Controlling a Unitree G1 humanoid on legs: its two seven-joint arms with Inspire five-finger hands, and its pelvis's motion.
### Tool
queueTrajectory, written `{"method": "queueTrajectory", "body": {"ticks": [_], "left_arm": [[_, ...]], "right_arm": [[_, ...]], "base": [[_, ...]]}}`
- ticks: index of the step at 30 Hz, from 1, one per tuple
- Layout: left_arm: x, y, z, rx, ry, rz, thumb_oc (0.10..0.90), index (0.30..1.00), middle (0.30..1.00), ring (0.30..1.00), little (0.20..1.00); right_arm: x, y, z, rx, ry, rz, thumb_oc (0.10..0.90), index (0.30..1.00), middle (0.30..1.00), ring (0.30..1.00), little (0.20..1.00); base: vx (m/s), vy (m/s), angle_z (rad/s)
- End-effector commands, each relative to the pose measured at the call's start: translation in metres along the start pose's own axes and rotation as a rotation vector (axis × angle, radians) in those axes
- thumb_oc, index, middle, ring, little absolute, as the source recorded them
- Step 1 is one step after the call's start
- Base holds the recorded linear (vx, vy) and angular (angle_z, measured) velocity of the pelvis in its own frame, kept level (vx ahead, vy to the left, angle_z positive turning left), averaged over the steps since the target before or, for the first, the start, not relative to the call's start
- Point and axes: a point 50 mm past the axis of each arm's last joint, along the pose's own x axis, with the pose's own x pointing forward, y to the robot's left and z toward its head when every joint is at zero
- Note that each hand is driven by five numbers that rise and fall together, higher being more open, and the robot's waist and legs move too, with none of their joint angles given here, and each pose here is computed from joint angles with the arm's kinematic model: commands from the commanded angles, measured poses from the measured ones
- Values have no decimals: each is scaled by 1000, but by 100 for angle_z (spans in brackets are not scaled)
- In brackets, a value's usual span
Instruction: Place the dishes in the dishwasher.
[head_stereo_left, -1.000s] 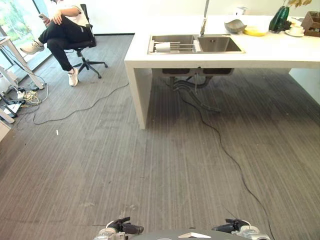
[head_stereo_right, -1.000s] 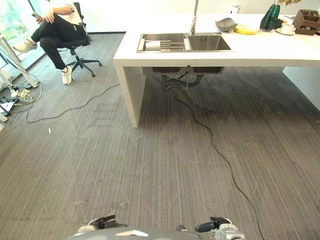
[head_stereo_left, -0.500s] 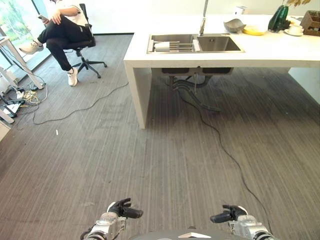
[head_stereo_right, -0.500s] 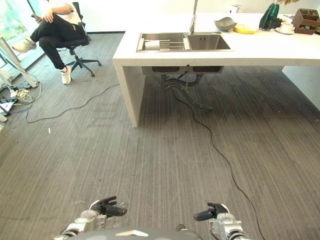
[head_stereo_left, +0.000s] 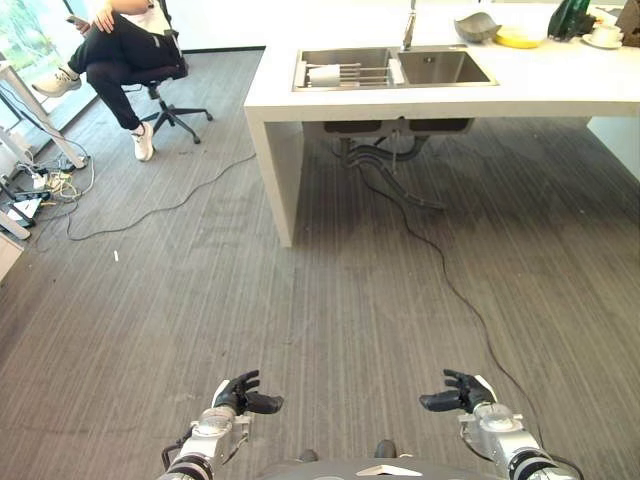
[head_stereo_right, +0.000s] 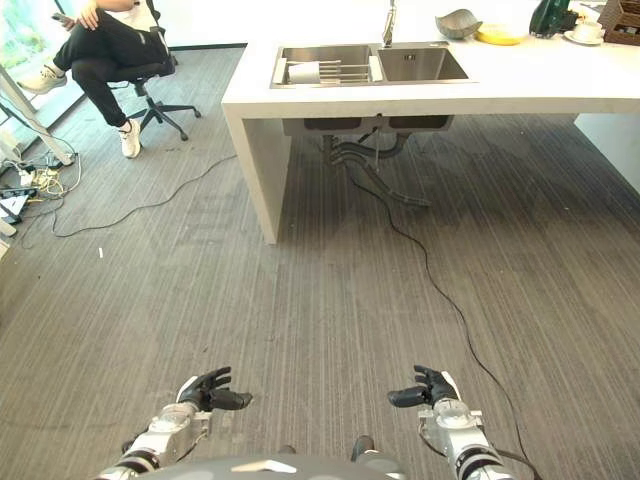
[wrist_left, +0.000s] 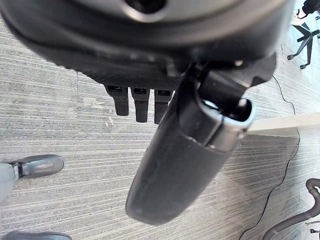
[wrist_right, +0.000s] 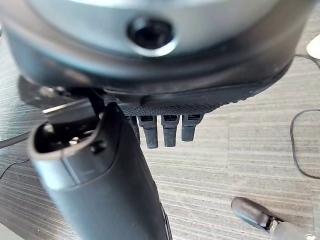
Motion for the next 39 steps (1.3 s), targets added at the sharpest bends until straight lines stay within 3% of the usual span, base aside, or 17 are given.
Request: {"method": "queueTrajectory", "body": {"ticks": [1,6,13,24,32,39], "left_arm": [[5,2,28,18,-106,4,800,900,900,900,900],[4,-7,6,-160,-11,-30,800,900,900,900,900],[2,-4,-8,-116,45,-32,800,900,900,900,900],[5,10,37,-80,-107,-16,800,900,900,900,900],[7,21,59,-120,-171,28,800,900,900,900,900],[3,34,69,-201,-233,71,800,900,900,900,900]], "right_arm": [[4,-4,21,28,-71,-18,800,900,900,900,900],[4,-1,10,65,-17,-7,800,900,900,900,900],[3,-1,-6,92,54,0,800,900,900,900,900],[6,-24,36,-16,-83,-29,800,900,900,900,900],[11,-11,41,18,-51,0,800,900,900,900,900],[7,-2,10,43,39,39,800,900,900,900,900]], "base": [[38,13,-1],[19,6,-1],[32,37,1],[-51,152,1],[235,-55,11],[450,-202,34]]}}
